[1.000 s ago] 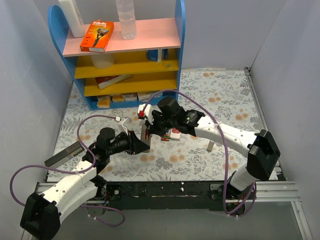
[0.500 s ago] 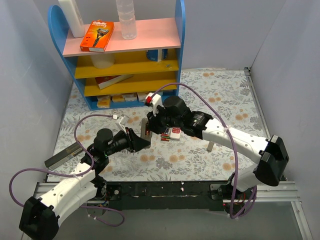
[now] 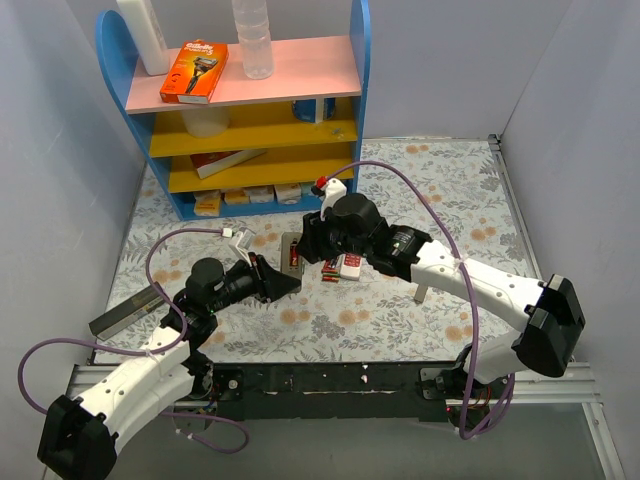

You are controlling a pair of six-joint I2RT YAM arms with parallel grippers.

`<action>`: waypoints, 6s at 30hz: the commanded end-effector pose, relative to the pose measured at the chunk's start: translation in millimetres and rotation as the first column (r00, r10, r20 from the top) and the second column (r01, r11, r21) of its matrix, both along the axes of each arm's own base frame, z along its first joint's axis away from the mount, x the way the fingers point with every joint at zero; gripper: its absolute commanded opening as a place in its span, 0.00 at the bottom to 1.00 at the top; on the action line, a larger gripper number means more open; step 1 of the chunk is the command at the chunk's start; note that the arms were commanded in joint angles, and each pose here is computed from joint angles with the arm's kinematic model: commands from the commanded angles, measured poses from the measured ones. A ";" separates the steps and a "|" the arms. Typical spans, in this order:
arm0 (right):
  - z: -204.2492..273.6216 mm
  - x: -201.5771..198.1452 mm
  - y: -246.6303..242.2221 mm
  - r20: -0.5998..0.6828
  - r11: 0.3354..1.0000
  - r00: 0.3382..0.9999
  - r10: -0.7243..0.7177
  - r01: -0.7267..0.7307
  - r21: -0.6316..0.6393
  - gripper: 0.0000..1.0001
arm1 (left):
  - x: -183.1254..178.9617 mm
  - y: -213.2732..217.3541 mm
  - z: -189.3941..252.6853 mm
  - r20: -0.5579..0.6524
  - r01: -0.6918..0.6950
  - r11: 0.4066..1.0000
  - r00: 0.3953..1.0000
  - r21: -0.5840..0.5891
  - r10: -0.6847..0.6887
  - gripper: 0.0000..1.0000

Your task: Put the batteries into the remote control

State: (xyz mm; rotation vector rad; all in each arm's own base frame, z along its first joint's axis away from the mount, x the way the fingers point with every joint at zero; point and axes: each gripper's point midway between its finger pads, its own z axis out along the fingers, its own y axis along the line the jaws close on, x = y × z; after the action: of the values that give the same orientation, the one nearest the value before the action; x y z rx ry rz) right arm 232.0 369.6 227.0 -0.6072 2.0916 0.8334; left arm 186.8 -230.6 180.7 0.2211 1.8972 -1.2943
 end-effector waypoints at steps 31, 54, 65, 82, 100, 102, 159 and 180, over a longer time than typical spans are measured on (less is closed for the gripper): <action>-115.2 0.0 -75.2 -0.040 0.888 0.979 0.200 -0.199 -0.414 0.53 | 11.6 28.9 -39.2 -0.108 -0.241 0.970 0.965 0.013 0.241 0.00; -172.1 17.3 -56.4 -0.094 0.767 0.932 0.351 -0.344 -0.541 0.38 | 13.3 29.5 -39.7 -0.123 -0.255 0.967 0.960 0.006 0.253 0.00; -173.3 16.6 -28.8 -0.105 0.742 0.891 0.441 -0.428 -0.515 0.39 | 17.0 34.5 -38.8 -0.124 -0.289 0.957 0.949 0.017 0.289 0.00; -177.8 19.5 -22.0 -0.125 0.720 0.876 0.465 -0.457 -0.523 0.29 | 19.1 34.8 -37.4 -0.120 -0.296 0.955 0.948 0.021 0.296 0.00; -197.3 4.3 -27.9 -0.204 0.656 0.830 0.519 -0.540 -0.527 0.26 | 18.0 34.2 -35.8 -0.115 -0.289 0.957 0.950 0.019 0.290 0.00; -198.0 1.6 -28.2 -0.209 0.644 0.821 0.532 -0.552 -0.530 0.26 | 18.3 34.3 -36.2 -0.116 -0.289 0.957 0.950 0.020 0.290 0.00; -210.4 -40.8 -65.6 -0.296 0.329 0.580 0.759 -0.734 -0.593 0.27 | 13.6 34.4 -27.8 -0.095 -0.277 0.961 0.957 -0.007 0.275 0.00; -109.8 -24.2 -46.4 -0.075 0.815 0.941 0.330 -0.324 -0.480 0.77 | 14.3 38.7 -26.8 -0.086 -0.295 0.955 0.952 0.016 0.295 0.00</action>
State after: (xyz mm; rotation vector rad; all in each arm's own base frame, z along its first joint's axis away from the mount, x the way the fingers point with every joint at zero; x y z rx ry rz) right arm 197.1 311.4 69.2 -1.7855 2.0786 0.4069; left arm 196.3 -192.7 134.1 -0.1360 1.9678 -1.1278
